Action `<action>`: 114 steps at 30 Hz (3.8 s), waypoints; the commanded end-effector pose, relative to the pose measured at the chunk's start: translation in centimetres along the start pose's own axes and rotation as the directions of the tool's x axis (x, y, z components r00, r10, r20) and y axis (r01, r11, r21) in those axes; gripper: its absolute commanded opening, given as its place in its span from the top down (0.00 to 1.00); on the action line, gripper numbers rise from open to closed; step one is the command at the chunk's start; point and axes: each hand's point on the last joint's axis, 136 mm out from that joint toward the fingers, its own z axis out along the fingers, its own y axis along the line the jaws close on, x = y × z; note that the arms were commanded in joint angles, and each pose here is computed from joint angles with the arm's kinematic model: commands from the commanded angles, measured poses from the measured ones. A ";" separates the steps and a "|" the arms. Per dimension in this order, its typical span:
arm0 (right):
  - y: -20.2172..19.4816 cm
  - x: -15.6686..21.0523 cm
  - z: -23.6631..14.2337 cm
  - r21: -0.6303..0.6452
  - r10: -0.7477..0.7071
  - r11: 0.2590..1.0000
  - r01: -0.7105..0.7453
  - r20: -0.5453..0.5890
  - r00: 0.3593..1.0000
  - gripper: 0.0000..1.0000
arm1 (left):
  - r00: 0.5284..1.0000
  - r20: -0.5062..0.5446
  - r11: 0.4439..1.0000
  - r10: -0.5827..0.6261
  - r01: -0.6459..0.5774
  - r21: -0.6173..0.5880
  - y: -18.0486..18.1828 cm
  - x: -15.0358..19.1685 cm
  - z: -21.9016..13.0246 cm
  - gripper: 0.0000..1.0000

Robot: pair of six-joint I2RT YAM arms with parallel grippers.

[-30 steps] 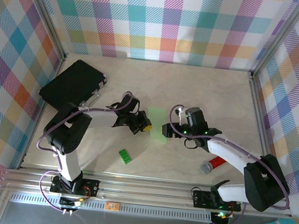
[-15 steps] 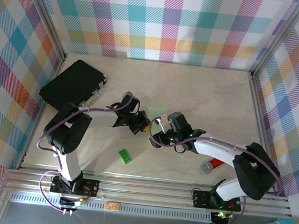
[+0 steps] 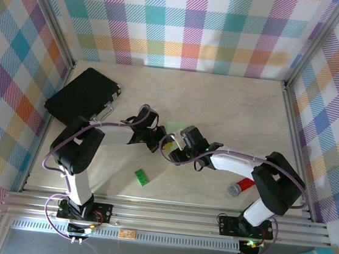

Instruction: Fold a paper plane with a square sheet of paper (pick it up from the middle)

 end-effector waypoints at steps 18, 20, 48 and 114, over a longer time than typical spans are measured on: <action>1.3 1.4 -0.2 -0.070 -0.072 0.995 0.069 -0.040 0.997 0.60 | 1.000 -0.008 1.000 -0.007 0.007 -0.021 0.1 0.3 0.4 1.00; 1.3 1.4 -0.1 -0.071 -0.075 0.995 0.072 -0.042 0.996 0.60 | 1.000 -0.008 1.000 -0.006 0.006 -0.020 0.0 0.3 0.4 1.00; 5.5 2.5 -0.9 -0.304 0.054 0.950 -0.067 -0.053 0.997 0.93 | 0.986 0.023 0.983 0.164 -0.162 -0.087 -2.0 -3.5 -1.8 0.71; 0.5 3.2 1.4 -0.171 0.303 0.921 -0.350 -0.251 0.919 0.91 | 0.935 -0.268 0.891 0.234 -0.317 -0.325 5.1 -1.4 3.7 0.98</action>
